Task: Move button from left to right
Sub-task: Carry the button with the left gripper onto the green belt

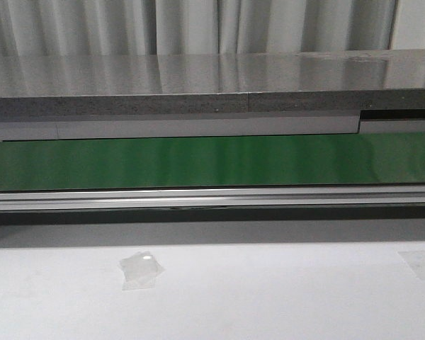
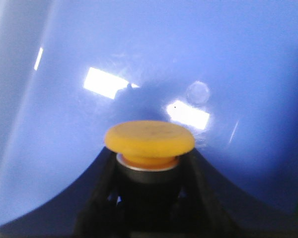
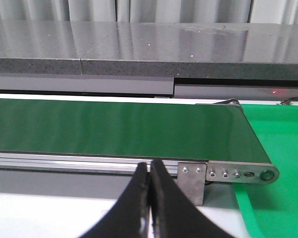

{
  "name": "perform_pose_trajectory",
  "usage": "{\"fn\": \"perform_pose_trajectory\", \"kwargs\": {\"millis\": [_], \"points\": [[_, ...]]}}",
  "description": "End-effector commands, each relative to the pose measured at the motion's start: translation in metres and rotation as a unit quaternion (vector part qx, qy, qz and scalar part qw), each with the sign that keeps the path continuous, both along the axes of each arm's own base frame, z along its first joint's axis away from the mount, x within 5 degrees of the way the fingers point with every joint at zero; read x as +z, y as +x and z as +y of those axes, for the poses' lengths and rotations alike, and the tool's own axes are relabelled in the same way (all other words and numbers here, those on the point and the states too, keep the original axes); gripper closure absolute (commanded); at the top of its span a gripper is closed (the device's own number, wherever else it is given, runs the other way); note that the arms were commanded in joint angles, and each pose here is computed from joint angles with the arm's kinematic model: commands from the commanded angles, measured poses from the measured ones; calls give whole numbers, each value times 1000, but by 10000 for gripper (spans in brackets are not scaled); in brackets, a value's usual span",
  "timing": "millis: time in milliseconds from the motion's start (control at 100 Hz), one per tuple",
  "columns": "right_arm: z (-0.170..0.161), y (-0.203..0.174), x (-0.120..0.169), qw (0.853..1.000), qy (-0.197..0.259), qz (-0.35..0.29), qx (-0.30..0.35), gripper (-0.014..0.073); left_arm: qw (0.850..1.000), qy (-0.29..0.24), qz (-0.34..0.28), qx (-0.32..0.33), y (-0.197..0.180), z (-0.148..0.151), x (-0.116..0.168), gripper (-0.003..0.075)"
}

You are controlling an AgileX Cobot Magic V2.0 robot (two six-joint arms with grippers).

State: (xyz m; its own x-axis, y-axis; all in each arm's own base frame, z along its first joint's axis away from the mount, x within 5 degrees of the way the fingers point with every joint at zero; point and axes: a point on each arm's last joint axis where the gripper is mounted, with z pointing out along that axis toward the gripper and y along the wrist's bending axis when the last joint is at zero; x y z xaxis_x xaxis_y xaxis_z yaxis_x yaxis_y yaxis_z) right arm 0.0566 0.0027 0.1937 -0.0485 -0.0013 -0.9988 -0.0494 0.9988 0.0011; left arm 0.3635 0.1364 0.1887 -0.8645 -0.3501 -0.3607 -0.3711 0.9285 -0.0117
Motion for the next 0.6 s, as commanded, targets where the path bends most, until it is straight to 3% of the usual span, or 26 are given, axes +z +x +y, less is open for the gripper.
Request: {"fn": "perform_pose_trajectory", "kwargs": {"millis": [0,190,590], "points": [[0,-2,14,998,-2,-57,3,661,997,26,-69,-6,-5,-2,51,740],[0,-2,14,998,-2,-57,3,661,996,17,-85,-17,-19,-15,82,740],[0,-2,14,998,-2,-57,3,661,990,6,-82,-115,-6,-79,85,740]]}}
